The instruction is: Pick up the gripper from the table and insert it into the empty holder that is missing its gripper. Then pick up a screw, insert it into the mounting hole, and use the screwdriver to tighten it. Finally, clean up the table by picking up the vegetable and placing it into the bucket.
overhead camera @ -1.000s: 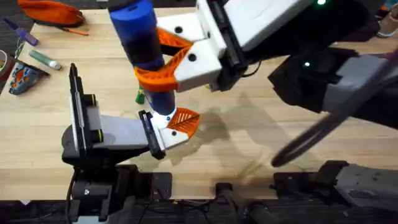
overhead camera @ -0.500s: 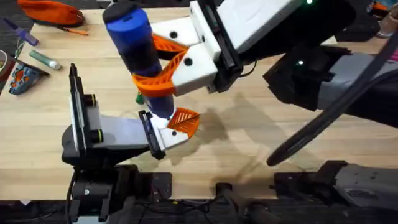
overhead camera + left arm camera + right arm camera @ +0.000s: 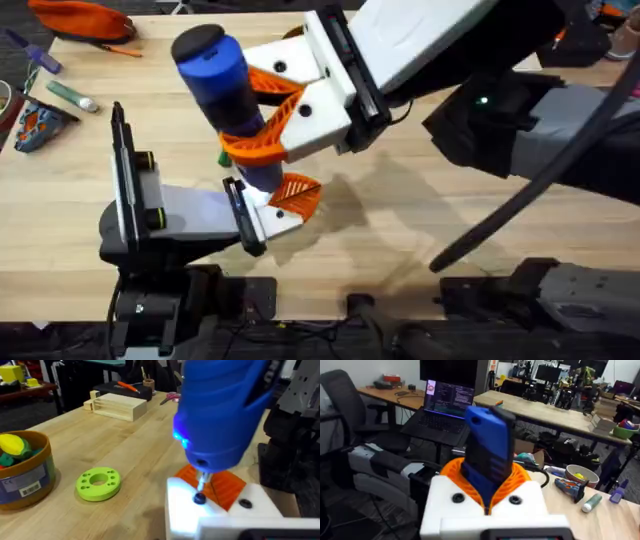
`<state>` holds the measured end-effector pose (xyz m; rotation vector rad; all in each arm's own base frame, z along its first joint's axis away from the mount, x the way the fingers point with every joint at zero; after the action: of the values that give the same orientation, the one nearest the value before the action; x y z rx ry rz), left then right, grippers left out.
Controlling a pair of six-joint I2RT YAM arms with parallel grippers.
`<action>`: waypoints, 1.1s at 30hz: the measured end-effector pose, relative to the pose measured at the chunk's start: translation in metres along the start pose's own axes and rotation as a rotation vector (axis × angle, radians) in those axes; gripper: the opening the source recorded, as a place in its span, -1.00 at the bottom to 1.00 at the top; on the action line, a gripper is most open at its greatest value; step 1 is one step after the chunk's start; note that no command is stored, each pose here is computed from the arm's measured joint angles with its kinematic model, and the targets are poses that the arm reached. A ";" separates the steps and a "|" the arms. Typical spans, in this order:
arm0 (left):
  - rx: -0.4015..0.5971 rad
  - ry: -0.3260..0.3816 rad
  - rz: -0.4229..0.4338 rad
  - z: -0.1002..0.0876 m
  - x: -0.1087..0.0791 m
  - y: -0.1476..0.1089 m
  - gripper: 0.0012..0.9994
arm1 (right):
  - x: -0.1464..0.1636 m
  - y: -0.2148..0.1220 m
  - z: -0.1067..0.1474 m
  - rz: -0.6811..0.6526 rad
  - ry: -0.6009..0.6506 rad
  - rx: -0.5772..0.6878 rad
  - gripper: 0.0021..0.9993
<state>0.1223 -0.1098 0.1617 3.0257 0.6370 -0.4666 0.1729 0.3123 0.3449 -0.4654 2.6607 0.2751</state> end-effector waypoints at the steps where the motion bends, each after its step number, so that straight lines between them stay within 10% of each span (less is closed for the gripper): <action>1: 0.000 0.000 0.000 0.000 0.000 0.000 -0.97 | 0.000 0.000 0.000 0.000 -0.003 0.000 -0.96; 33: 0.000 0.000 0.000 0.000 0.000 0.000 -0.97 | -0.002 0.000 0.000 0.021 0.021 0.003 -0.96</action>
<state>0.1223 -0.1098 0.1617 3.0257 0.6370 -0.4666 0.1751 0.3131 0.3456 -0.4424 2.6869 0.2737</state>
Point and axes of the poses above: each hand's point on the last joint's axis, 136 mm out from that joint toward the fingers, its own y axis out along the fingers, its own x axis along the line the jaws close on, z = x × y, the point moved 5 cm from there along -y, back along the fingers, and after that the axes turned 14 degrees about -y, right-handed, at the moved point
